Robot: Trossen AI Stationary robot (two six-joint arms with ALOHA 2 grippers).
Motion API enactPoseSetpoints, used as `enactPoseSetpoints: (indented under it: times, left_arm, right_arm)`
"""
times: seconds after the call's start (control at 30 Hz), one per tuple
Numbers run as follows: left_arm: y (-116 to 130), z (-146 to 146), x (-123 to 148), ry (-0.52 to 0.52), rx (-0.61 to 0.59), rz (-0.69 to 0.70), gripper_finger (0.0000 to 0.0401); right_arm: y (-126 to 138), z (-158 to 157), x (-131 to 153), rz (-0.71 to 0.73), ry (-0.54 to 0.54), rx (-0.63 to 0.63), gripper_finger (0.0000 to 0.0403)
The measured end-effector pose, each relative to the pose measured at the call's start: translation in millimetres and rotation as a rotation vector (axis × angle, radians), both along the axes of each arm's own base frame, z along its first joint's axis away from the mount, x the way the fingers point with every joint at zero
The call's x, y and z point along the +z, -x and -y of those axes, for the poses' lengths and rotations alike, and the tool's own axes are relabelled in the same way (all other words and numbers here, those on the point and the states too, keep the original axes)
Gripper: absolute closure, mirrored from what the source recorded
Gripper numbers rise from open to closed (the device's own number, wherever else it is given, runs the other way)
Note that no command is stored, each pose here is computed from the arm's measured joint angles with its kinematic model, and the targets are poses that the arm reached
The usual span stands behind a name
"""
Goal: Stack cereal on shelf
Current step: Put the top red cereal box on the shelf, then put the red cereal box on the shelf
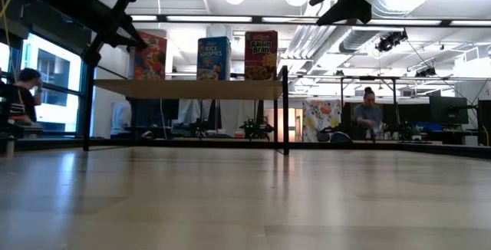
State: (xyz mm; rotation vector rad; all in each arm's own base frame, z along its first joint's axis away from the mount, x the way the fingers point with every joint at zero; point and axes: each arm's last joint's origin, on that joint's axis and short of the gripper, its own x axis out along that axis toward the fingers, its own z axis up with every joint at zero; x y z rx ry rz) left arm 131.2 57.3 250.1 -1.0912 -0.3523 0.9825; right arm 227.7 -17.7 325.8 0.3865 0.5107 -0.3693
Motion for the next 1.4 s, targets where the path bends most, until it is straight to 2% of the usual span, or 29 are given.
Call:
enactPoseSetpoints:
  times: [0.67, 0.93, 1.13, 1.23, 1.3, 1.4]
  left_arm:
    - [7.4, -7.3, -5.5, -0.007, 0.149, -0.077, 0.0401]
    - [7.8, -9.6, -5.7, 0.008, 0.125, -0.071, 0.0401]
    - [8.5, -2.8, -1.6, -0.014, -0.015, -0.077, 0.0401]
    - [12.5, 4.2, 7.4, -0.11, -0.131, -0.089, 0.0401]
    - [14.8, 11.1, 17.4, -0.239, -0.297, -0.093, 0.0401]
    - [16.2, 24.3, 28.8, -0.411, -0.629, -0.039, 0.0401]
  right_arm:
    - [0.0, 0.0, 0.0, 0.001, -0.003, 0.0, 0.0141]
    - [0.0, 0.0, 0.0, 0.001, -0.003, 0.0, 0.0141]
    - [0.0, -0.1, 0.0, 0.001, -0.003, 0.0, 0.0141]
    - [0.0, -0.1, 0.0, 0.001, -0.003, 0.0, 0.0141]
    - [0.0, -0.1, 0.0, 0.001, -0.003, 0.0, 0.0141]
    - [0.0, -0.1, 0.0, 0.001, -0.004, 0.0, 0.0141]
